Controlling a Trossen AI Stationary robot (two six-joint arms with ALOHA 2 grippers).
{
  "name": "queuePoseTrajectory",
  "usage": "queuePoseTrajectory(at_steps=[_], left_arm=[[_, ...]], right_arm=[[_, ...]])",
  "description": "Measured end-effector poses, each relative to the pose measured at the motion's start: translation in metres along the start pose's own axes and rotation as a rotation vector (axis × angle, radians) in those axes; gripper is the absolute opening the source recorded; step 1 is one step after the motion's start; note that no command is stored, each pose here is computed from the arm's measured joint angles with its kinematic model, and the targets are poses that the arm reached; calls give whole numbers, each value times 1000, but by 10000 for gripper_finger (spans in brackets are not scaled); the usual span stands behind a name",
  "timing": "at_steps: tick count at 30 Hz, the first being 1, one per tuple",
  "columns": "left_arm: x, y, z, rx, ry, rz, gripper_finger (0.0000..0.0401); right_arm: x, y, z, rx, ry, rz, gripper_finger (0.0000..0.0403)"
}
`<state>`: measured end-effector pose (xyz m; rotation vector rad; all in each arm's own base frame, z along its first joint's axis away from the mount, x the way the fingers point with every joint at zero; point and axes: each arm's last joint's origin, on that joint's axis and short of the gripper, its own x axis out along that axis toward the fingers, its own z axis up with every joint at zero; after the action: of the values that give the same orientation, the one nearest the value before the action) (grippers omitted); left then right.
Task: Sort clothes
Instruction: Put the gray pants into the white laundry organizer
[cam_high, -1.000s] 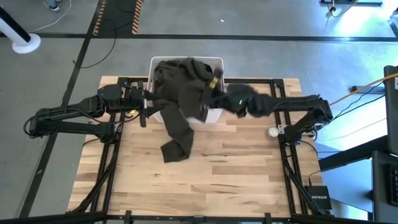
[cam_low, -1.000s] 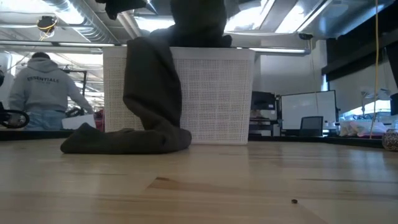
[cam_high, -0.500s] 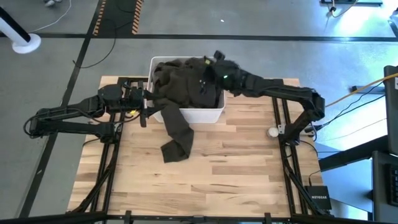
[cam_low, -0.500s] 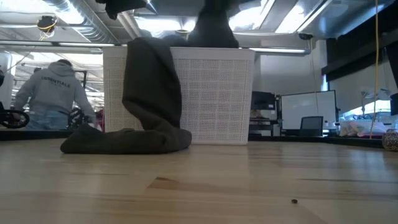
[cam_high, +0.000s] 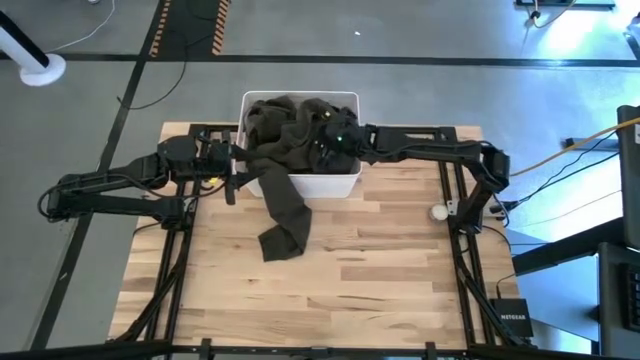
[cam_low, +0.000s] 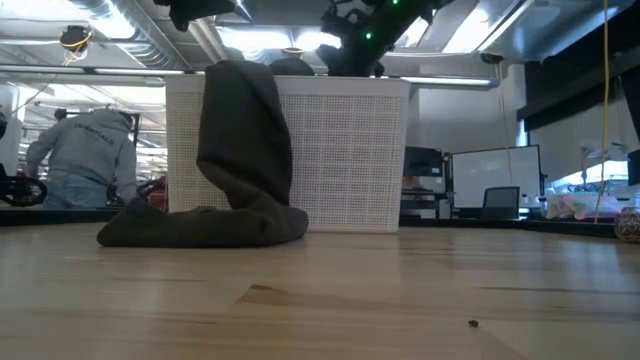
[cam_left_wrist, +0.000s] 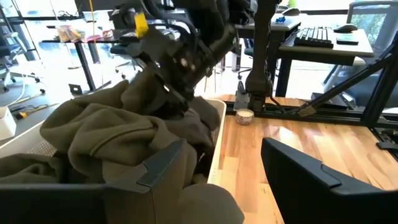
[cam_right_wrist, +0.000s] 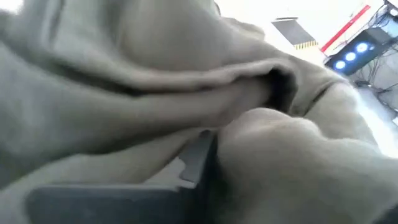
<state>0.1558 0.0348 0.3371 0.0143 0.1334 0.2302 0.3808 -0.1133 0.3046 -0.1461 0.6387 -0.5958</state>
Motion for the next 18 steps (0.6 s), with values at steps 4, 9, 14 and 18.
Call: queuePoseTrajectory(at_steps=[4, 9, 14, 18], left_arm=[[0, 0, -1, -1, 12, -1, 203], [0, 0, -3, -1, 32, -1, 203], [0, 0, -3, -5, 31, -2, 203], [0, 0, -3, -12, 31, -1, 203]], right_arm=[[-18, -8, 20, 55, 21, 45, 126], [-50, -21, 43, 104, 108, 155, 201], [-80, -32, 55, 154, 190, 233, 230], [-96, -38, 61, 184, 227, 274, 232]])
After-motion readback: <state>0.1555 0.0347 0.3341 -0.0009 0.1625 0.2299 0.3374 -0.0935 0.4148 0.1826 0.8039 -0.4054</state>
